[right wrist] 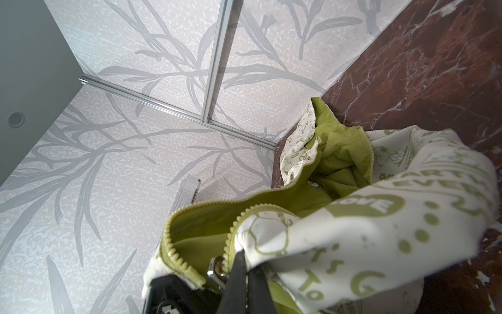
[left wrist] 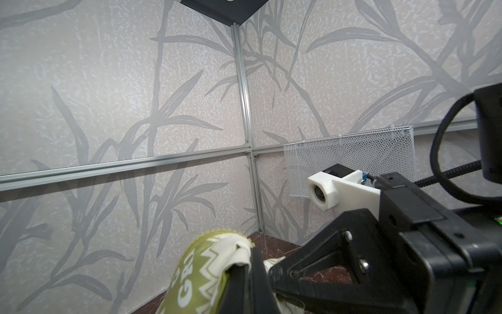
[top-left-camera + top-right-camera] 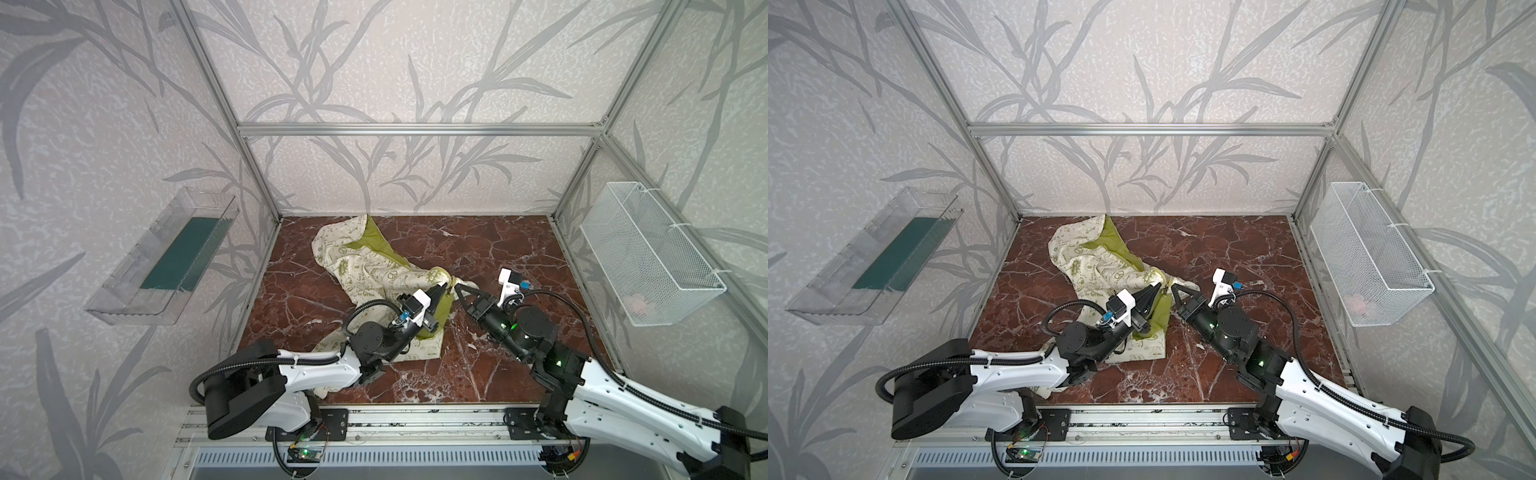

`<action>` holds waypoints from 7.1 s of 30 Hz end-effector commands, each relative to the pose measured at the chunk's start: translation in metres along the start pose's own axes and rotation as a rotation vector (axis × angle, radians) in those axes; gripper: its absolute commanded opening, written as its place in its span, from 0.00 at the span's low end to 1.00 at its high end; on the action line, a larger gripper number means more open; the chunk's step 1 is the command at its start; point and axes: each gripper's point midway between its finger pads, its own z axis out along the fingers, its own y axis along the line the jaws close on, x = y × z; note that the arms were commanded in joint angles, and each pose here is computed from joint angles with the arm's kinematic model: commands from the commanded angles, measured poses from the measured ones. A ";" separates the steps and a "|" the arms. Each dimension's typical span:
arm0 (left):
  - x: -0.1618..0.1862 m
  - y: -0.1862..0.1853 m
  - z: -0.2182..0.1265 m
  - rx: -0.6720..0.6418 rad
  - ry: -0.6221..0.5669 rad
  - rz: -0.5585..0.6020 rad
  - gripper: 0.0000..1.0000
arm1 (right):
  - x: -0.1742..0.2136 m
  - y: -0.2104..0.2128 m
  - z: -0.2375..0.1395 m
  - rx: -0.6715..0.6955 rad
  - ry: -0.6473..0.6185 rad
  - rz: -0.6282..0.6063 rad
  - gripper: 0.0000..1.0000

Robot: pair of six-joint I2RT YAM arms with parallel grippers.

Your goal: Zip up the jacket

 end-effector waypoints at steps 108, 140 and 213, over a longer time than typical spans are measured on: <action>0.162 -0.053 0.003 0.256 0.815 -0.553 0.00 | -0.037 -0.109 -0.067 0.631 0.306 -0.703 0.72; 0.148 -0.041 0.002 0.210 0.732 -0.592 0.00 | 0.019 -0.093 -0.039 0.105 0.432 -1.745 0.77; 0.148 -0.038 0.003 0.191 0.730 -0.579 0.00 | 0.016 -0.120 -0.023 0.217 0.476 -1.769 0.38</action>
